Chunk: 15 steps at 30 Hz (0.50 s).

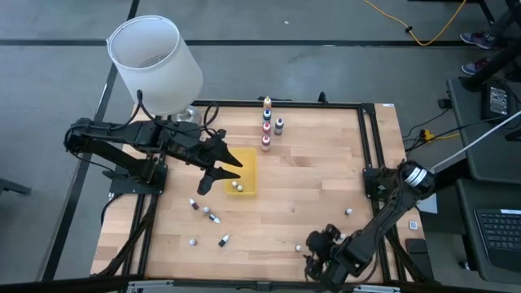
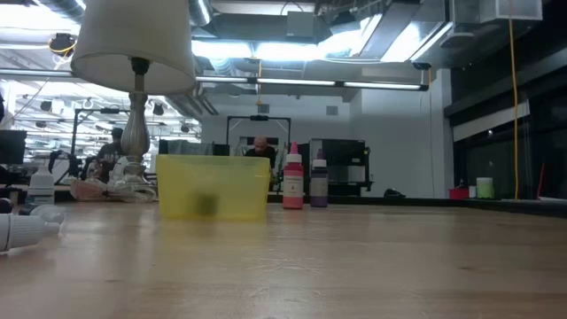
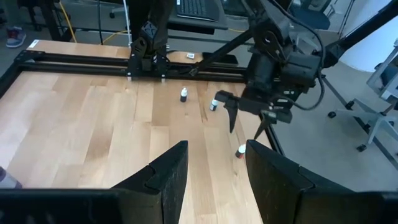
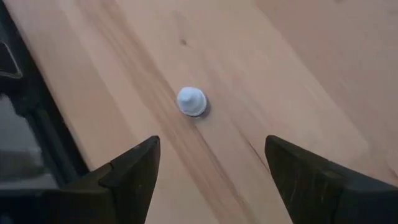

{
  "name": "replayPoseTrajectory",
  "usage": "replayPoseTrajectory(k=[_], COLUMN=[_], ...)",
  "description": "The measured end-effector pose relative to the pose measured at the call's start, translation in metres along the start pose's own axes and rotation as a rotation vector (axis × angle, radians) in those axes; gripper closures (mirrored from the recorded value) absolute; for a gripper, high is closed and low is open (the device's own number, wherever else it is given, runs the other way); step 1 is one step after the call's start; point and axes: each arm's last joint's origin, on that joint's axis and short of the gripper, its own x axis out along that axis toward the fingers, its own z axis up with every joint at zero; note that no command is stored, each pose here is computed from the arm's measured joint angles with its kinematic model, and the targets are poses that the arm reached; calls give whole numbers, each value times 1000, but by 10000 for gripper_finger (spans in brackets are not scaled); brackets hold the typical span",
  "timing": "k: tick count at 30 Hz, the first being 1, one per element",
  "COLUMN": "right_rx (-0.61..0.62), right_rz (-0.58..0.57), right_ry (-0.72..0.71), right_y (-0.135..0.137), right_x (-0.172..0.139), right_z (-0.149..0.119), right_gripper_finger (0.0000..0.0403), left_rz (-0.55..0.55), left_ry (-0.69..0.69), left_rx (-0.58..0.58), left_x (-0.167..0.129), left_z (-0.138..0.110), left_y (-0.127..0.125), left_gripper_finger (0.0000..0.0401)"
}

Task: Pick & Place food coloring
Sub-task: Put the small red bottle into the yellow bin

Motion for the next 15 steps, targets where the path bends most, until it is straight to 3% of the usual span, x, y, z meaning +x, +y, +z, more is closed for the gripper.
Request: replayPoseTrajectory(k=[5, 15], right_rx=[-113, -140], right_rz=[-20, -30], right_ry=[-76, -209], right_y=[8, 13], right_x=[9, 20], right_z=[-9, -24], right_gripper_finger=[111, 111], left_rz=[1, 3], left_ry=[0, -1], left_rx=[-1, -10], left_x=[0, 0], left_z=[0, 0], left_y=[0, 0], left_gripper_finger=[244, 244])
